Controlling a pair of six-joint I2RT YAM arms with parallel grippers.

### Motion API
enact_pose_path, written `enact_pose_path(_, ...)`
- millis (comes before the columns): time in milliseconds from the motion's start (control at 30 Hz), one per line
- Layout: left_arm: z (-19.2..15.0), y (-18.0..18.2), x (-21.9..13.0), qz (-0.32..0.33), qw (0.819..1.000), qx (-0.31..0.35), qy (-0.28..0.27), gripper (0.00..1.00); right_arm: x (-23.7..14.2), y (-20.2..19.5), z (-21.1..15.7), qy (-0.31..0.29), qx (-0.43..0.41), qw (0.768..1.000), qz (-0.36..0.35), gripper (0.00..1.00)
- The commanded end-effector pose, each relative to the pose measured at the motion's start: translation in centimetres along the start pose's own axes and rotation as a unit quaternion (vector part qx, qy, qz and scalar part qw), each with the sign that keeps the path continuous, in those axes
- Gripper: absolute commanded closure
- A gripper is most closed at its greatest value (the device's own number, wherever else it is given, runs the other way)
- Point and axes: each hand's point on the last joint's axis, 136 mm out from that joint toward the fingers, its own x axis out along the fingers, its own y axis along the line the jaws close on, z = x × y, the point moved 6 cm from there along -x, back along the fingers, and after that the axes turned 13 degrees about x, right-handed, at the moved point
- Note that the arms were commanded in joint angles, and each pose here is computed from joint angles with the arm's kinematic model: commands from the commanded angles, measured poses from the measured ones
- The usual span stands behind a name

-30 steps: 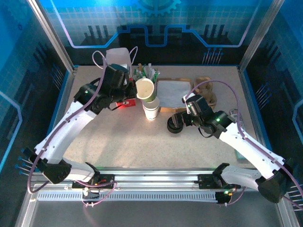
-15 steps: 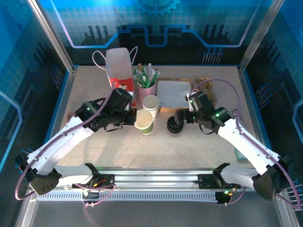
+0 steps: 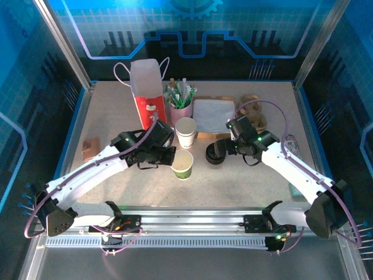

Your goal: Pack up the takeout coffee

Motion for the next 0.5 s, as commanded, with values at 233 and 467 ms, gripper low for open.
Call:
enact_pose_path(233,-1.2,-1.3,4.4,-0.015,0.999,0.006,0.033,1.0,2.7,1.3,-0.4,0.037,-0.01,0.999,0.012,0.04)
enact_pose_path(467,-1.7,-1.3,6.3,-0.004,0.999,0.011,0.046,1.0,4.7,2.4,-0.6,0.057,-0.025,0.998,0.011,0.04)
